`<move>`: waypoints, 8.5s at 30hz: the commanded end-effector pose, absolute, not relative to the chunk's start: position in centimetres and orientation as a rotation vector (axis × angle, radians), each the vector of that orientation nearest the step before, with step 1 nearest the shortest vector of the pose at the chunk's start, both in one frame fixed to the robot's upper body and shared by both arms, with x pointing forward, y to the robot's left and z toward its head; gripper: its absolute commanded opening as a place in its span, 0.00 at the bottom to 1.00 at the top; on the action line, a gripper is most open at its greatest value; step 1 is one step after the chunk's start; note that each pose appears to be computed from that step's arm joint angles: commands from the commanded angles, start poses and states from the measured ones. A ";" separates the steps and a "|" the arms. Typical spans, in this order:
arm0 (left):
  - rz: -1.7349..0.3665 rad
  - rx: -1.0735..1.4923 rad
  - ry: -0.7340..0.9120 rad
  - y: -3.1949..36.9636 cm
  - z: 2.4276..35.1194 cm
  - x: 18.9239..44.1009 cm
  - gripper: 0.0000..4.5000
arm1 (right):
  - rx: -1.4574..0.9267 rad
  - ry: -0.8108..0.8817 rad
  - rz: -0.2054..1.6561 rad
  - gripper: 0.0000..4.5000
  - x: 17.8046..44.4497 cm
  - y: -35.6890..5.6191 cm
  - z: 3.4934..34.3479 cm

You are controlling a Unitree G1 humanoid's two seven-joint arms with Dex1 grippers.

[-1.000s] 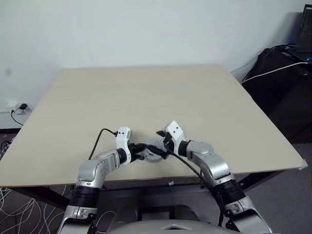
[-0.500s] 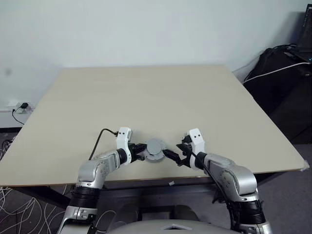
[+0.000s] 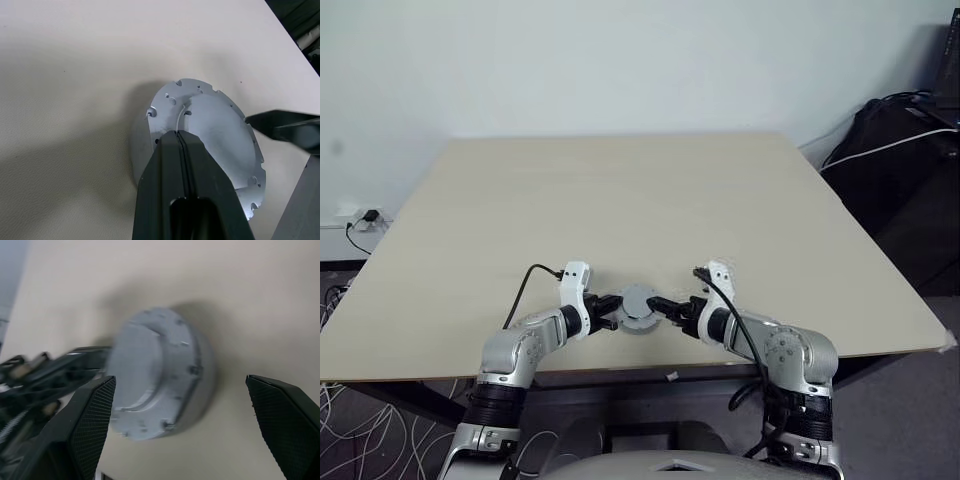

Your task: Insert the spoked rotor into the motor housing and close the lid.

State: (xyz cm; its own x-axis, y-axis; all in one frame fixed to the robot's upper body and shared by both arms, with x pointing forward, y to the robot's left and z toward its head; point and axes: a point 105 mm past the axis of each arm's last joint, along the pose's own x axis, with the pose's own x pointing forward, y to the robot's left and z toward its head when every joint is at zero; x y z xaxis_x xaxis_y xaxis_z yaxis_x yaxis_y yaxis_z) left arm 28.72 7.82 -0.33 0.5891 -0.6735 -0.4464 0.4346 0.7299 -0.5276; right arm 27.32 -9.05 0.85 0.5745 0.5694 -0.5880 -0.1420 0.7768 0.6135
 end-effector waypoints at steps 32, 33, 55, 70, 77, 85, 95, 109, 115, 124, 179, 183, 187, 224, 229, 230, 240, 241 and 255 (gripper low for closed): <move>-0.681 -0.374 0.704 7.2 -0.7 27.8 0.00 | 1.056 0.925 0.792 0.99 26.9 -4.0 2.1; -0.681 -0.374 0.704 7.2 -0.7 27.8 0.00 | 1.060 0.922 0.809 0.99 26.8 -3.9 2.3; -0.675 -0.378 0.700 7.2 -0.8 27.7 0.00 | 1.074 0.855 0.718 0.99 28.3 -1.7 3.4; -0.674 -0.383 0.691 7.0 -0.8 27.9 0.00 | 1.025 0.958 0.831 0.55 26.2 -1.1 3.7; -0.672 -0.387 0.693 7.0 -0.9 27.8 0.00 | 1.015 0.959 0.809 0.44 26.3 -1.3 3.4; -0.665 -0.403 0.693 6.9 -1.0 27.5 0.00 | 0.995 0.965 0.697 0.44 27.0 -2.4 2.1; -0.662 -0.411 0.689 6.8 -0.9 27.4 0.00 | 0.989 0.974 0.691 0.44 26.8 -2.3 1.9; -0.628 -0.497 0.479 7.1 3.2 29.2 0.00 | 1.022 0.950 0.641 0.43 27.3 -2.9 1.5; -0.558 -0.627 0.269 8.3 7.1 30.6 0.00 | 1.029 0.947 0.637 0.43 27.2 -3.1 1.4; -0.551 -0.871 0.026 9.7 11.5 29.8 0.00 | 1.058 0.919 0.626 0.43 27.5 -3.5 1.4; -0.395 -1.692 0.040 10.9 7.2 23.1 1.00 | 1.179 0.742 1.017 0.43 26.2 1.2 11.3; -0.412 -1.706 0.022 10.8 7.4 23.1 1.00 | 1.172 0.763 1.023 0.43 26.0 1.4 11.1; -0.424 -1.718 0.015 10.8 7.5 23.3 1.00 | 1.169 0.791 1.039 0.43 25.5 1.5 10.8; -0.406 -1.736 0.022 10.9 7.1 23.4 0.57 | 1.109 0.795 0.921 0.43 26.4 0.3 8.7; -0.382 -1.739 0.000 11.1 7.1 23.5 0.57 | 1.097 0.785 0.863 0.60 27.0 -0.3 7.8; -0.381 -1.739 -0.001 11.1 7.1 23.5 0.56 | 1.095 0.784 0.852 0.65 27.1 -0.3 7.7; -0.375 -1.734 -0.017 11.1 7.4 23.6 0.48 | 1.095 0.764 0.833 1.00 27.4 -0.9 7.6; -0.374 -1.734 -0.018 11.1 7.4 23.6 0.48 | 1.095 0.763 0.832 1.00 27.4 -0.9 7.6; -0.170 -1.559 -0.078 13.6 7.6 26.7 0.48 | 0.537 0.441 0.665 1.00 29.6 -4.3 7.4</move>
